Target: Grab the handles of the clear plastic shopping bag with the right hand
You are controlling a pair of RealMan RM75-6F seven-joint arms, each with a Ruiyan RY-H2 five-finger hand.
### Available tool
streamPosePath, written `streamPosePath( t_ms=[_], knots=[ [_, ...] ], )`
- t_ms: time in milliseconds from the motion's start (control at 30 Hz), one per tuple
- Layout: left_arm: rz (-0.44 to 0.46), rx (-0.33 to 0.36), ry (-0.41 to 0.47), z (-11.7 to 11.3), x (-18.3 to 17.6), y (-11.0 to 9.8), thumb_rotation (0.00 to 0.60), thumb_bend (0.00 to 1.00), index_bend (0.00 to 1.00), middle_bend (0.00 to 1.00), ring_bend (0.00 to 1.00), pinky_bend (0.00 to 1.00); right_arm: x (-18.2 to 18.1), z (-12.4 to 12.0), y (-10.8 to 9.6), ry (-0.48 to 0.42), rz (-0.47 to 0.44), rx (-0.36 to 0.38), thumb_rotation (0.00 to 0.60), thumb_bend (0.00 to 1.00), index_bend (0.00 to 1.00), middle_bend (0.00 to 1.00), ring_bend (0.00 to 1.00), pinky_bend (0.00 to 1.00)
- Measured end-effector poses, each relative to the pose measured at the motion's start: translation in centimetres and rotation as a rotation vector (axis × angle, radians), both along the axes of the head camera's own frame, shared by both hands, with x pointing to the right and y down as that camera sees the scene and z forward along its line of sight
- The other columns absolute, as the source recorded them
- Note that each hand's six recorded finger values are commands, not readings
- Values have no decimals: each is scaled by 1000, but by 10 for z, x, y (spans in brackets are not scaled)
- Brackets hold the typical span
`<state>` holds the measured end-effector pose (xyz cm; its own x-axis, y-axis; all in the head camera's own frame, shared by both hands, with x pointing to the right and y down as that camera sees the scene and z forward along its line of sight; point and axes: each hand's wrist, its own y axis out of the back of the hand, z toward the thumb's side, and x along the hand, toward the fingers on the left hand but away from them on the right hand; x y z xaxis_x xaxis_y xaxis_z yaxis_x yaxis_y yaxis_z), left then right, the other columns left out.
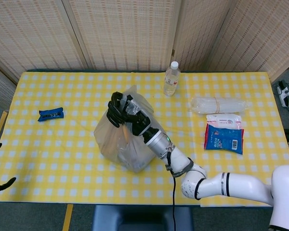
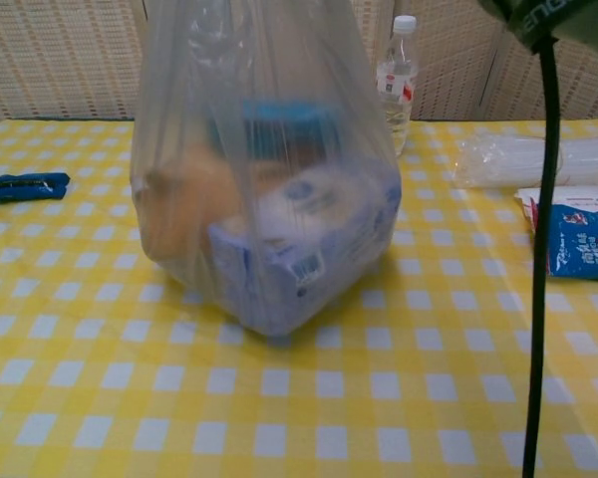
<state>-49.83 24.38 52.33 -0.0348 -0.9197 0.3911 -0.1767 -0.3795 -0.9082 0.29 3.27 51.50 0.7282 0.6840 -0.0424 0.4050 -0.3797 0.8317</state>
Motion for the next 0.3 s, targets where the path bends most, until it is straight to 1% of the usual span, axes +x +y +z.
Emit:
streamPosePath(
  t_ms=[100, 133, 233, 300],
  knots=[
    [4, 3, 0, -1, 1, 0, 600, 170, 0, 0, 0, 0, -3, -33, -3, -49, -7, 60, 600, 537, 689, 795, 832, 807],
    [4, 1, 0, 0, 1, 0, 600, 170, 0, 0, 0, 0, -5, -48, -4, -67, -11, 89, 600, 537, 689, 795, 832, 807],
    [1, -8, -2, 2, 0, 0, 600, 170, 0, 0, 0, 0, -6, -78, -7, -86, -14, 156, 600, 537, 689, 795, 831, 807],
    [-5, -12, -5, 3, -1, -1, 600, 170, 0, 0, 0, 0, -7, -86, -7, -79, -15, 171, 600, 537, 690, 795, 830, 807]
  ],
)
